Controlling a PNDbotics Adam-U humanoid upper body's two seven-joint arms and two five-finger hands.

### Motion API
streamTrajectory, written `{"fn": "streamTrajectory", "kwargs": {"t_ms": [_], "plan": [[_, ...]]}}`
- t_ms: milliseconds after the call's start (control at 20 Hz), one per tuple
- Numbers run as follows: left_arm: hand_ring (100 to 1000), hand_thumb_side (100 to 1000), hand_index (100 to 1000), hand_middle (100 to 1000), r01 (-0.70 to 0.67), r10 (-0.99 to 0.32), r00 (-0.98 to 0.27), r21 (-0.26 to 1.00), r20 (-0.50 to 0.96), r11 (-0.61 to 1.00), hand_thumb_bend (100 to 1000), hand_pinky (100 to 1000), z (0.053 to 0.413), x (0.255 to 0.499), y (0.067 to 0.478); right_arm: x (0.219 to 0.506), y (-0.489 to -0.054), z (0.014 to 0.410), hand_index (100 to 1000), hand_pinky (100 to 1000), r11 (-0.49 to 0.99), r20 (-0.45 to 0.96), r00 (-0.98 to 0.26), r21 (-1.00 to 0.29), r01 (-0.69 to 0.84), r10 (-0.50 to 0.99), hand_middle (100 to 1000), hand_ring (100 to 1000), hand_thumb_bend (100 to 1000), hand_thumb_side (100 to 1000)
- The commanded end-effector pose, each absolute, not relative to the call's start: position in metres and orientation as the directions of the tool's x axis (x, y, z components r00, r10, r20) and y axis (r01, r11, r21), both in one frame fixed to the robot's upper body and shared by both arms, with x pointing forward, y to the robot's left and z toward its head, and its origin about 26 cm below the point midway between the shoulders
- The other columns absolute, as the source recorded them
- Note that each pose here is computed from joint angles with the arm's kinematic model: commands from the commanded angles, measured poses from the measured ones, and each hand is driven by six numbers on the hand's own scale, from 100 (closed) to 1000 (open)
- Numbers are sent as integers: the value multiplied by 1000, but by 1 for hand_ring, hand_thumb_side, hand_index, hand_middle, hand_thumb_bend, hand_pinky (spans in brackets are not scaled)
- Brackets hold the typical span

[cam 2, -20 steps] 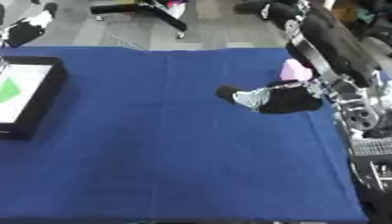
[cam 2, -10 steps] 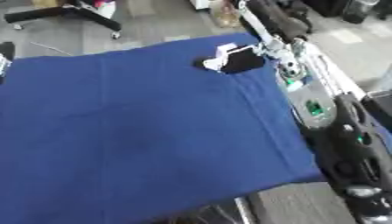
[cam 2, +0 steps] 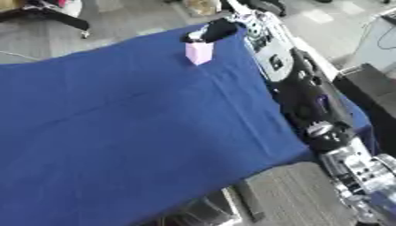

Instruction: Pick up the objects with one hand, pass them to the other hand, and then place them into the box on the other side of the table.

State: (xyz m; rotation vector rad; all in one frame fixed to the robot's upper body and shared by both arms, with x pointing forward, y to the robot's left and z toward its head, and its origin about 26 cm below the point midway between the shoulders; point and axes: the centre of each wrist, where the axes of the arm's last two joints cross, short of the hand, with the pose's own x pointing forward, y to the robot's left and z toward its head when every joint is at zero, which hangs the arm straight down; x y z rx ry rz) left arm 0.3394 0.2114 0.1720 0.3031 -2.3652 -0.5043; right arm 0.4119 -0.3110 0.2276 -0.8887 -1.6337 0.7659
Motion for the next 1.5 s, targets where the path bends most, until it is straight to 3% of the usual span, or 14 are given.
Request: {"fn": "streamTrajectory", "kwargs": {"t_ms": [50,150,300,600,1100,1500], "plan": [[703,689,850,691,-32,-274,-769,393,577,919,451,998,193,325,206,421,-323,233,875,833,550,549,-70,-807,214,833,955,1000,781,337],[701,691,849,690,16,-217,-775,362,594,932,450,997,201,315,202,431,-328,224,876,829,571,586,6,-791,218,810,956,1000,785,334],[702,691,848,690,167,-46,-760,264,648,950,449,997,214,307,210,466,-350,173,873,826,597,630,143,-772,219,763,954,1000,787,328],[701,700,847,690,242,33,-749,227,662,943,444,997,218,306,218,470,-372,125,871,823,621,667,186,-742,253,721,949,1000,787,322],[700,716,849,690,246,38,-746,222,665,943,433,996,218,306,218,468,-378,119,855,808,609,681,192,-724,325,707,923,1000,774,340],[698,727,848,689,242,35,-744,221,667,945,425,998,217,306,217,467,-388,128,829,765,517,735,203,-619,592,647,885,975,740,380]]}}
